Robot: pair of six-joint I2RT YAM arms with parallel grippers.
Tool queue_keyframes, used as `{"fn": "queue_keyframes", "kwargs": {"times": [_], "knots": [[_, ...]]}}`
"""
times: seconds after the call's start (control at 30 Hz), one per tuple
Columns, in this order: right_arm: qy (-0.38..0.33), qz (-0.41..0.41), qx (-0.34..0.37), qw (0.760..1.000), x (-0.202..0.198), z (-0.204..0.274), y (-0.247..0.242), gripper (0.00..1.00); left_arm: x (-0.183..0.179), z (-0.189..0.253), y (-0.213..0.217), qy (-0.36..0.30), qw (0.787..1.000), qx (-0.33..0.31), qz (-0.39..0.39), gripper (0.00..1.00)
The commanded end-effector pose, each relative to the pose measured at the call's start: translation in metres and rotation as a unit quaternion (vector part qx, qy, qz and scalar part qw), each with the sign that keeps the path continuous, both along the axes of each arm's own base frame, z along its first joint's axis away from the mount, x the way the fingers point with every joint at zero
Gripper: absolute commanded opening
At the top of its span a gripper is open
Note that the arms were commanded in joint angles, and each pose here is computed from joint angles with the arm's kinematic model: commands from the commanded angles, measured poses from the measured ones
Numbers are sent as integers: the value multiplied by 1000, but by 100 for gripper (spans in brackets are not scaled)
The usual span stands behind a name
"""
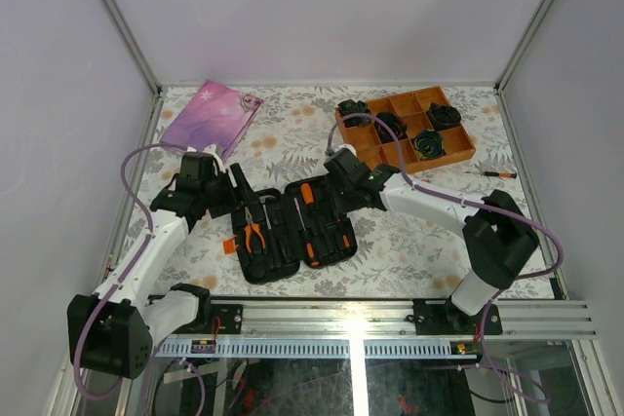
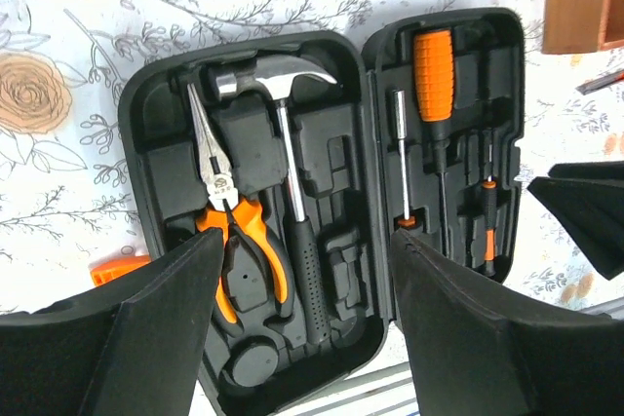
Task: Sort the tools into containers
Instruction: Place the screwdriver in the storage box, then adjust the screwdriver in the storage box.
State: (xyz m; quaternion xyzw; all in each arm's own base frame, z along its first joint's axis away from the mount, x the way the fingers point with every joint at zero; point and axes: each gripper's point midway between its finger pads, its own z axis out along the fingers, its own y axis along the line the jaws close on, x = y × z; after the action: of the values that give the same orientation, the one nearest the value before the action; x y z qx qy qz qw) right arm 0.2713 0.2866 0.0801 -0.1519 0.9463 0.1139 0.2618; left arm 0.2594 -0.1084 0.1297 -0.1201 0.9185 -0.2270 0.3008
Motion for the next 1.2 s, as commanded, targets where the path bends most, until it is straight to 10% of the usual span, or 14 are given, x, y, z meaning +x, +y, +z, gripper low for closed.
{"fn": "queue_keyframes", "kwargs": {"times": [0.0, 0.4, 0.77, 1.17], "knots": [[-8, -36, -16, 999, -4, -7, -33, 41, 15, 2, -1, -21, 999, -16, 19, 68], [77, -3, 32, 996, -48, -50, -40, 44, 17, -1, -12, -7, 1000, -25, 2, 72], [61, -38, -82, 994, -54, -65, -105, 15, 19, -3, -56, -8, 999, 12, -41, 70], [-34, -48, -24, 998, -27, 1, -102, 39, 25, -33, -89, 8, 997, 29, -69, 61]]}}
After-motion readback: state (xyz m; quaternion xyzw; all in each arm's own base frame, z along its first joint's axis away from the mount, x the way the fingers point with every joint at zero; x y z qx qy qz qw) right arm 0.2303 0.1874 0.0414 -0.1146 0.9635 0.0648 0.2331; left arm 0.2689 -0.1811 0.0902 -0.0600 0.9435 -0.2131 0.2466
